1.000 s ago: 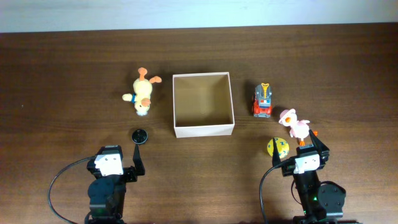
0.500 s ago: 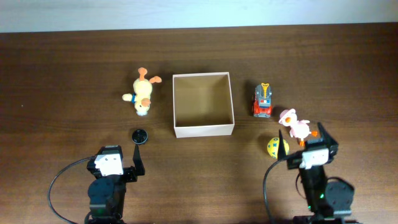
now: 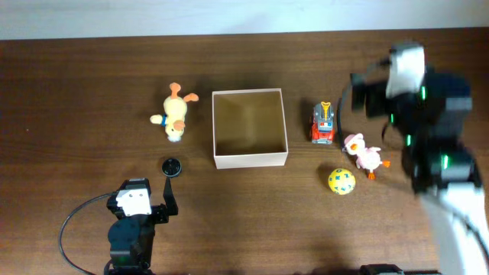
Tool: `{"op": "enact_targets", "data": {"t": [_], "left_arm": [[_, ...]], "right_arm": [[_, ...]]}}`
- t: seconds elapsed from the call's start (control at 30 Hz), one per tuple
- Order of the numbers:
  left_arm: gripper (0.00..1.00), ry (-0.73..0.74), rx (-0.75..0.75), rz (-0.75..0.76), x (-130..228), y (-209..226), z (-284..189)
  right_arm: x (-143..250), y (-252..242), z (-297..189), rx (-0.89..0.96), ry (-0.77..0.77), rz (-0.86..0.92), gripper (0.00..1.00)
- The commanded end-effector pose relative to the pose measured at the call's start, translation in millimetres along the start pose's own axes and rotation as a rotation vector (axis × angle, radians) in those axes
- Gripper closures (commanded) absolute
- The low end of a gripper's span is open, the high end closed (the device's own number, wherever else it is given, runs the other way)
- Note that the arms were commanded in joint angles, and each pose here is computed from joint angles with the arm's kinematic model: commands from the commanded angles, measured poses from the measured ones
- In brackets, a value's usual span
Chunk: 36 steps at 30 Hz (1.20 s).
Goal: Pack container
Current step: 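Move the right gripper over the red-grey toy truck and grasp it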
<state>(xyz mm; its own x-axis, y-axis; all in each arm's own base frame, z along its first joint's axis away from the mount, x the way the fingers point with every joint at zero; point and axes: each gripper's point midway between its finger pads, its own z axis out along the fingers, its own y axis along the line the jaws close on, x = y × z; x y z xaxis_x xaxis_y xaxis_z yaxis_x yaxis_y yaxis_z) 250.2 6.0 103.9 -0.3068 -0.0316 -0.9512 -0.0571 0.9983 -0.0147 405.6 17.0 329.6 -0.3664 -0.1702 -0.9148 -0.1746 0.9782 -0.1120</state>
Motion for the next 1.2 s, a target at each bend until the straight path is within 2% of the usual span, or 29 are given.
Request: {"op": "enact_targets", "data": {"t": [0.0,0.07,0.13,0.2,0.3,0.43,0.7,1.0,1.17], "left_arm": [[0.01,0.0,0.005,0.018,1.2,-0.3,0.1],[0.01,0.0,0.005,0.018,1.2,-0.3,0.1],[0.01,0.0,0.005,0.018,1.2,-0.3,0.1],[0.01,0.0,0.005,0.018,1.2,-0.3,0.1],[0.01,0.0,0.005,0.018,1.2,-0.3,0.1],[0.01,0.0,0.005,0.018,1.2,-0.3,0.1],[0.01,0.0,0.005,0.018,1.2,-0.3,0.1],[0.01,0.0,0.005,0.018,1.2,-0.3,0.1],[0.01,0.0,0.005,0.018,1.2,-0.3,0.1]], "right_arm": [[-8.3,7.0,27.6,-0.09,0.052,0.055,0.01],[-1.6,8.5,45.3,-0.11,0.083,0.084,0.01],[13.6,26.9,58.8,-0.212,0.147,0.256,0.01],[31.0,32.8,72.0,-0.235,0.212,0.349,0.01],[54.0,31.5,93.7,-0.222,0.272,0.364,0.01],[88.5,24.8,118.2,-0.163,0.361,0.371,0.01],[161.0,13.3,132.8,-0.001,0.589,0.344,0.01],[181.4,64.6,142.8,-0.091,0.663,0.212,0.01],[216.0,53.2,145.3,0.054,0.767,0.17,0.01]]}}
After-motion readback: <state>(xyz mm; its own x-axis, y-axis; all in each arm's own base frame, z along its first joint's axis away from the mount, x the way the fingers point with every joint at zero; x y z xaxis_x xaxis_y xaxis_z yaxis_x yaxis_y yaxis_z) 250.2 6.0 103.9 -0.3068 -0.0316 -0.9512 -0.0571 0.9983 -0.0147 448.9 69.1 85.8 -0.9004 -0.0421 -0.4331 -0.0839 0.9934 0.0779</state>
